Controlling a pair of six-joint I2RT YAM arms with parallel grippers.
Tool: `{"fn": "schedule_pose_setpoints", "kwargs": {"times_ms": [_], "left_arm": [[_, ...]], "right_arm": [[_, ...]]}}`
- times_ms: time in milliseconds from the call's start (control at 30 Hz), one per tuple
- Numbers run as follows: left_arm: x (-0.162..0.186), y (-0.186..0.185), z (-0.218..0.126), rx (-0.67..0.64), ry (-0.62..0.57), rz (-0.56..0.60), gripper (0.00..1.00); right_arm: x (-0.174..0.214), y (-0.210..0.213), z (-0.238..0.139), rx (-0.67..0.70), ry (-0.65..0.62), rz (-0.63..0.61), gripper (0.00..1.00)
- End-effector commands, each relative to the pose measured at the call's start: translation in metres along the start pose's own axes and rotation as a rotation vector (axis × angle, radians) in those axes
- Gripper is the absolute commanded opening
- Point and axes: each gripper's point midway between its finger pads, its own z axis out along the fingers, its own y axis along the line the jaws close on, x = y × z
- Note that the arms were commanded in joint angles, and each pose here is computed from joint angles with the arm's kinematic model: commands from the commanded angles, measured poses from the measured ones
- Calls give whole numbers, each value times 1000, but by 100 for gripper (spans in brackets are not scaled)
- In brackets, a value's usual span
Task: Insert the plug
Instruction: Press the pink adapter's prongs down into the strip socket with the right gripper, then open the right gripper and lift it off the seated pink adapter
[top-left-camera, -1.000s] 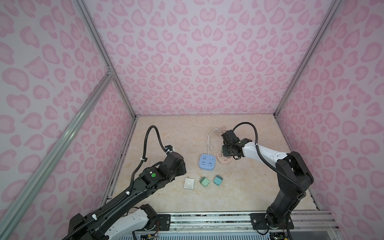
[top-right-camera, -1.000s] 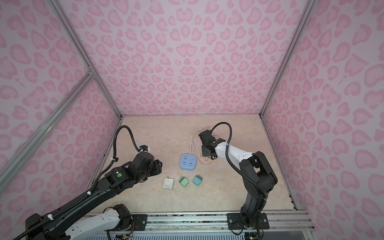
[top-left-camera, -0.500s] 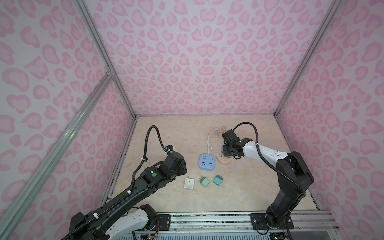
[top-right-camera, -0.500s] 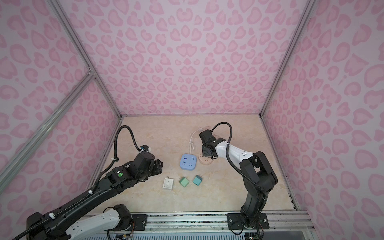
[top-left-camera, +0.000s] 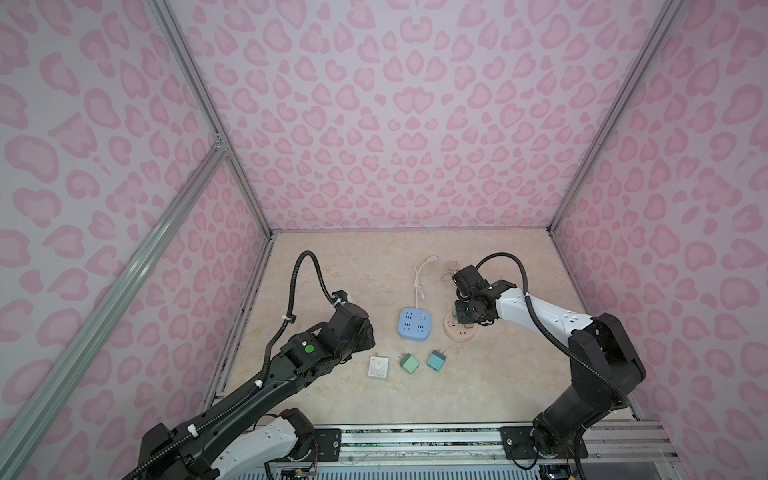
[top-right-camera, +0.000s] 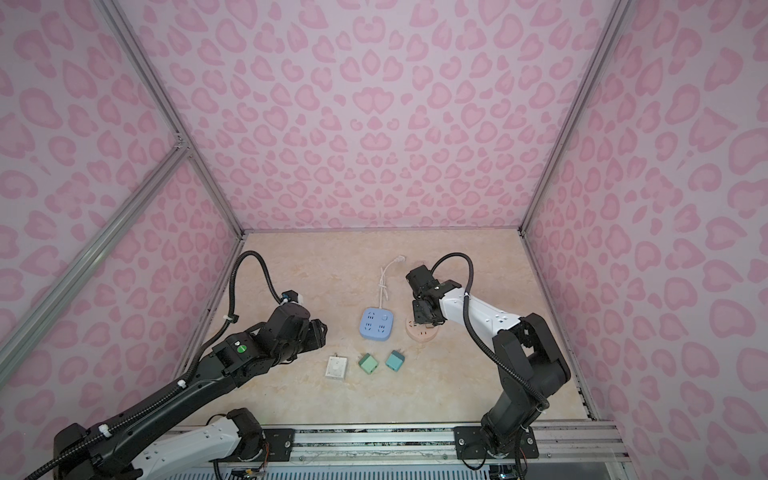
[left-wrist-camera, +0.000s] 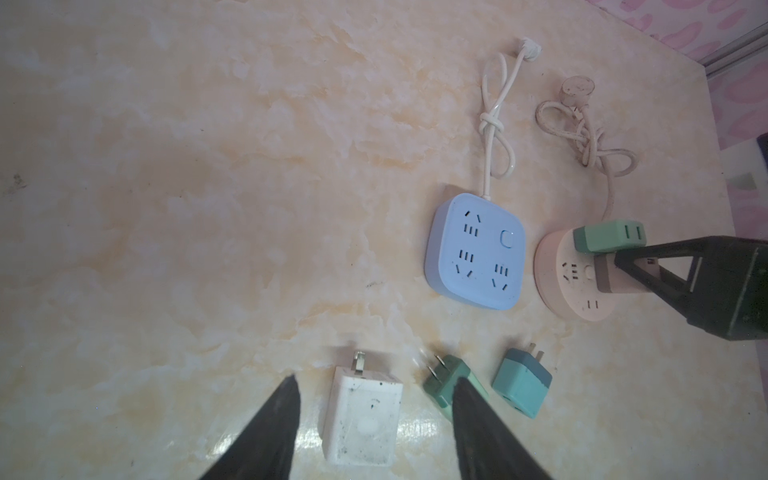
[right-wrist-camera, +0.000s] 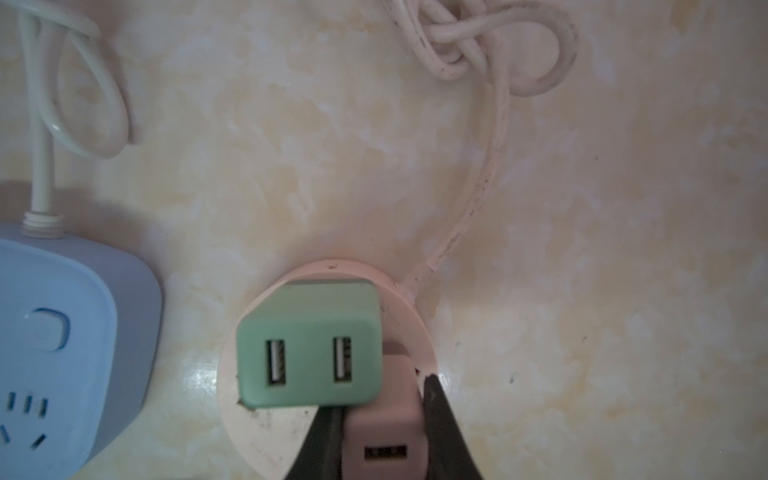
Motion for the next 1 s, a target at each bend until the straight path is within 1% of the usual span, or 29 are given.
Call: {"fn": "schedule_pose_setpoints", "kwargs": {"times_ms": [0,33,200,333,400,433,467,633,767,967], "left_arm": [[-5,-4,1,17,-21,-14,61],[-5,-5,1,16,-20,-13,61],[-6,-6,1,20,-16,-13,61],[-5,-5,1,18,-16,-13,61],[-5,-4,1,15,-18,-13,61],[-5,-3,1,9,-19,-13,61],[-5,-3,1,8,-21,-12,61],[-6,-3,2,5,-22,-10,61],[-6,-3,2,1,-24,-10,61],[-5,-2,5,-4,-20,-5,61]], "right_arm": [[38,-15,2,44,149,-20,0],[38,-14,1,40,149,-18,0],[36,-11,0,21,144,-9,17],[34,-9,-3,7,135,-5,27],[33,-9,-5,4,130,-1,30],[32,-8,-6,-2,129,2,35],[32,-7,-7,-6,130,3,39],[29,-7,-13,-19,114,7,48],[27,-9,-22,-19,99,12,48],[19,-12,-51,-43,32,35,44]]}}
